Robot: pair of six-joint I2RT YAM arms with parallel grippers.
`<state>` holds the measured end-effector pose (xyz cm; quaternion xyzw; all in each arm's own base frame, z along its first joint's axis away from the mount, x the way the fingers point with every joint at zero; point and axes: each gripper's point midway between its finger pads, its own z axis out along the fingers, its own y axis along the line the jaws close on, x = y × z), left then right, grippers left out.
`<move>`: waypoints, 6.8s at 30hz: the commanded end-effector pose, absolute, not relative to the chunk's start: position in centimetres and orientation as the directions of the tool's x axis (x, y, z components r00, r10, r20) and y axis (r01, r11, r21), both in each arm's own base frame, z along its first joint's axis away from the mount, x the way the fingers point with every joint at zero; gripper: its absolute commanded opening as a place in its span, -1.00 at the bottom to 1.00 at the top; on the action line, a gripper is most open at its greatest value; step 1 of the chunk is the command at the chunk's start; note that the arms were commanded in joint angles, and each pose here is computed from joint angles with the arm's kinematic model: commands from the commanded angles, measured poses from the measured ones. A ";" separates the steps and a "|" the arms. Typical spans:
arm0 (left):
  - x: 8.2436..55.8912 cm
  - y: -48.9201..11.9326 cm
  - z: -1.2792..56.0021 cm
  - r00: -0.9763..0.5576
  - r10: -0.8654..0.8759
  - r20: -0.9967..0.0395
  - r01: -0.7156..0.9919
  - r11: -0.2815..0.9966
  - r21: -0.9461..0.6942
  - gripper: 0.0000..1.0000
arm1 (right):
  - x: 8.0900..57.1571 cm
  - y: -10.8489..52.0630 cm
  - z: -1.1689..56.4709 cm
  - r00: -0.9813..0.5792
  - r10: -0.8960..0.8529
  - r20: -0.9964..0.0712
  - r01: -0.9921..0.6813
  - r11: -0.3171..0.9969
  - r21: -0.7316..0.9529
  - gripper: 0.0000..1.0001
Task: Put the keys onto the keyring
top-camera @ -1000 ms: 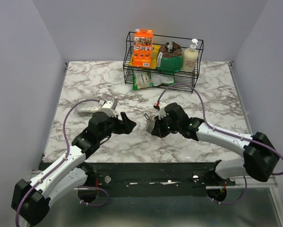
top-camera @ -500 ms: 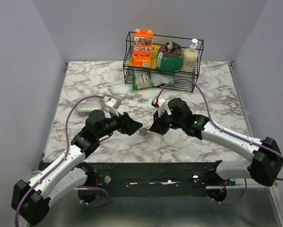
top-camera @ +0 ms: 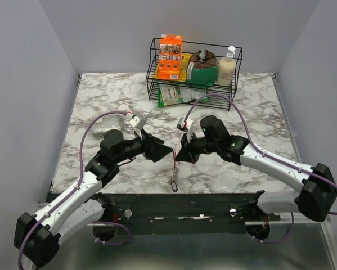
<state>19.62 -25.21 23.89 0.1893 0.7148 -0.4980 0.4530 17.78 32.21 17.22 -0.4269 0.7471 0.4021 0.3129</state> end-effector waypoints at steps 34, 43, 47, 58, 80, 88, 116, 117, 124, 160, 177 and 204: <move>16.8 -25.9 26.1 -0.432 -0.208 -0.878 0.843 0.252 -0.475 0.13 | 15.9 33.6 26.0 -0.324 -0.220 -0.920 -0.944 0.133 0.301 -0.99; 16.0 -26.0 26.5 -0.440 -0.194 -0.877 0.852 0.216 -0.476 0.00 | 15.8 33.3 27.1 -0.310 -0.190 -0.931 -0.948 0.136 0.288 -0.99; 15.6 -26.0 26.7 -0.444 -0.190 -0.876 0.856 0.198 -0.477 -0.05 | 15.6 33.2 27.2 -0.311 -0.184 -0.932 -0.947 0.135 0.290 -0.99; 14.9 -26.3 27.0 -0.463 -0.194 -0.865 0.860 0.138 -0.491 -0.24 | 15.2 33.1 27.8 -0.307 -0.171 -0.936 -0.950 0.119 0.290 -0.99; 15.6 -26.7 25.7 -0.488 -0.174 -0.855 0.844 0.155 -0.513 -0.70 | 14.7 33.2 28.2 -0.299 -0.167 -0.940 -0.954 0.078 0.290 -0.99; 15.7 -26.8 25.8 -0.487 -0.174 -0.856 0.845 0.151 -0.512 -1.00 | 14.3 33.3 28.4 -0.292 -0.170 -0.941 -0.956 0.047 0.288 -0.99; 14.7 -27.5 25.8 -0.496 -0.137 -0.857 0.854 0.097 -0.510 -1.00 | 14.4 33.5 27.8 -0.286 -0.181 -0.941 -0.958 0.038 0.284 -0.99; 14.7 -27.5 25.8 -0.495 -0.139 -0.858 0.855 0.101 -0.509 -1.00 | 14.4 33.5 27.6 -0.289 -0.184 -0.939 -0.957 0.042 0.287 -0.99; 15.1 -27.1 26.0 -0.456 -0.172 -0.873 0.866 0.137 -0.480 -1.00 | 15.1 33.5 27.5 -0.284 -0.178 -0.942 -0.958 0.085 0.272 -0.96; 16.7 -25.9 27.9 -0.308 -0.207 -0.929 0.893 0.273 -0.357 -1.00 | 16.9 29.6 28.8 -0.167 -0.065 -0.984 -0.939 0.316 0.138 1.00; 15.2 -23.2 31.2 0.075 -0.180 -0.981 0.938 0.346 0.008 -1.00 | 17.2 29.2 28.8 -0.159 -0.061 -0.985 -0.932 0.338 0.129 1.00; 12.7 -22.9 31.5 0.262 -0.264 -0.928 0.942 0.277 0.187 -1.00 | 19.0 29.0 27.0 -0.201 -0.092 -0.975 -0.892 0.430 0.143 1.00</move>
